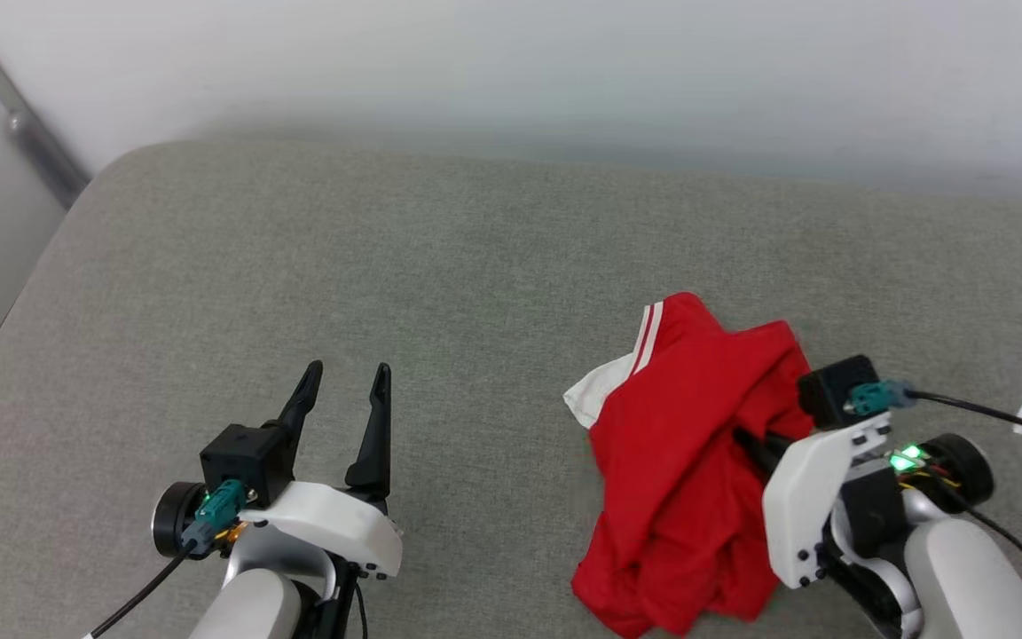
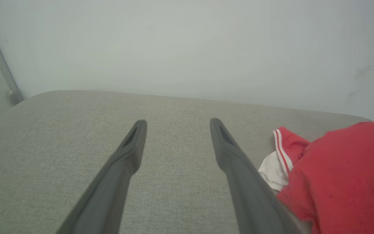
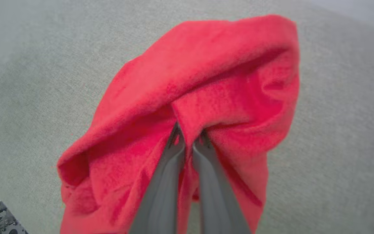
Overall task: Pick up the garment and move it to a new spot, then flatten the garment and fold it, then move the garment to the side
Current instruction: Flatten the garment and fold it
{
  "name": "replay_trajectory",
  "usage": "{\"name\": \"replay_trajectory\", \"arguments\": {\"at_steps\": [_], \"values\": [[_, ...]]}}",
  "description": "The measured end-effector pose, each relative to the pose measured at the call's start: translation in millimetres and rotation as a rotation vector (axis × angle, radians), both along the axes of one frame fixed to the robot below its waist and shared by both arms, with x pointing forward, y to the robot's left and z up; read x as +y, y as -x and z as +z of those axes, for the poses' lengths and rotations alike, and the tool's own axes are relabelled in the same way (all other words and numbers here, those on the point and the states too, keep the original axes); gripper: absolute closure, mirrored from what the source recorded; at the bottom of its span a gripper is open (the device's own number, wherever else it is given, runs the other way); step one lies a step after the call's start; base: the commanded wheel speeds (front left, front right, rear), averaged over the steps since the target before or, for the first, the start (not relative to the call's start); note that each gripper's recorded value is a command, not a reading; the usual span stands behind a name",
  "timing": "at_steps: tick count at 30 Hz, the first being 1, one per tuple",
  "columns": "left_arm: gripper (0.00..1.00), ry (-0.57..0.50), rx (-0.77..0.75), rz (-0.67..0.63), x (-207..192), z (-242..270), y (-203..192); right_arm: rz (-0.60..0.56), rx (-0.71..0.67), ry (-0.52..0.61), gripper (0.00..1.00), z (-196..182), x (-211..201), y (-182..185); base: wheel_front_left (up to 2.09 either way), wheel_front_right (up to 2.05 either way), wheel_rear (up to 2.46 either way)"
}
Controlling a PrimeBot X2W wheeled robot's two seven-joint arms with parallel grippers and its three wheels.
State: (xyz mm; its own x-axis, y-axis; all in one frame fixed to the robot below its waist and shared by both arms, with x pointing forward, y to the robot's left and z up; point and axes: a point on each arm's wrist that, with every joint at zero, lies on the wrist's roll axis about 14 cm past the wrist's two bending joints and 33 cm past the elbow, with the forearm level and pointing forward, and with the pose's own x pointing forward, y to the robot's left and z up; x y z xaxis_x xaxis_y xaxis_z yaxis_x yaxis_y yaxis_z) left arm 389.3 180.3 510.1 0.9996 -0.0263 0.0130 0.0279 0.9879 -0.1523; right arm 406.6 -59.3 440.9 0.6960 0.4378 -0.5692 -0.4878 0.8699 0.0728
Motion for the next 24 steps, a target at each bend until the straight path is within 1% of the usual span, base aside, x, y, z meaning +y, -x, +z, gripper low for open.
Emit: {"name": "replay_trajectory", "arguments": {"at_steps": [3, 6, 8, 10, 12, 13, 14, 15, 16, 21, 24], "values": [[0.0, 0.004, -0.012, -0.016, -5.7, 4.1, 0.2, -0.102, -0.083, -0.029, 1.0, 20.4, -28.8, -3.1, 0.0, 0.0, 0.0], [0.0, 0.008, -0.021, -0.037, -13.6, 7.4, 1.0, -0.237, -0.09, -0.056, 1.0, 19.5, -63.9, 12.1, 0.0, 0.0, 0.0], [0.0, 0.013, -0.025, -0.047, -18.7, 9.4, 1.7, -0.335, -0.047, -0.088, 1.0, 6.7, -85.6, 31.4, 0.0, 0.0, 0.0], [0.0, 0.018, -0.021, -0.063, -24.5, 8.9, 3.6, -0.424, 0.027, -0.089, 1.0, -15.9, -108.5, 57.4, 0.0, 0.0, 0.0], [0.0, 0.019, -0.021, -0.085, -31.7, 9.8, 4.8, -0.481, 0.113, -0.077, 1.0, -40.9, -122.2, 85.2, 0.0, 0.0, 0.0], [0.0, 0.019, -0.021, -0.097, -34.9, 10.4, 5.0, -0.499, 0.148, -0.074, 0.96, -50.7, -125.1, 96.6, 0.0, 0.0, 0.0], [0.0, 0.019, -0.021, -0.105, -37.1, 11.1, 4.9, -0.512, 0.169, -0.082, 0.64, -57.2, -126.1, 104.0, 0.0, 0.0, 0.0], [0.0, 0.018, -0.022, -0.109, -38.4, 11.6, 4.8, -0.518, 0.18, -0.088, 0.19, -61.2, -125.7, 107.8, 0.0, 0.0, 0.0], [0.0, 0.017, -0.023, -0.111, -39.2, 12.1, 4.9, -0.521, 0.175, -0.086, 0.0, -62.8, -126.1, 109.1, 0.0, 0.0, 0.0], [0.0, 0.014, -0.012, -0.108, -38.2, 9.9, 7.3, -0.529, 0.011, -0.091, 0.0, -41.4, -129.7, 95.1, 0.0, 0.0, 0.0], [0.0, 0.007, -0.004, -0.094, -33.4, 8.0, 10.0, -0.521, -0.135, -0.079, 0.0, -15.0, -133.0, 82.2, 0.0, 0.0, 0.0]]}}
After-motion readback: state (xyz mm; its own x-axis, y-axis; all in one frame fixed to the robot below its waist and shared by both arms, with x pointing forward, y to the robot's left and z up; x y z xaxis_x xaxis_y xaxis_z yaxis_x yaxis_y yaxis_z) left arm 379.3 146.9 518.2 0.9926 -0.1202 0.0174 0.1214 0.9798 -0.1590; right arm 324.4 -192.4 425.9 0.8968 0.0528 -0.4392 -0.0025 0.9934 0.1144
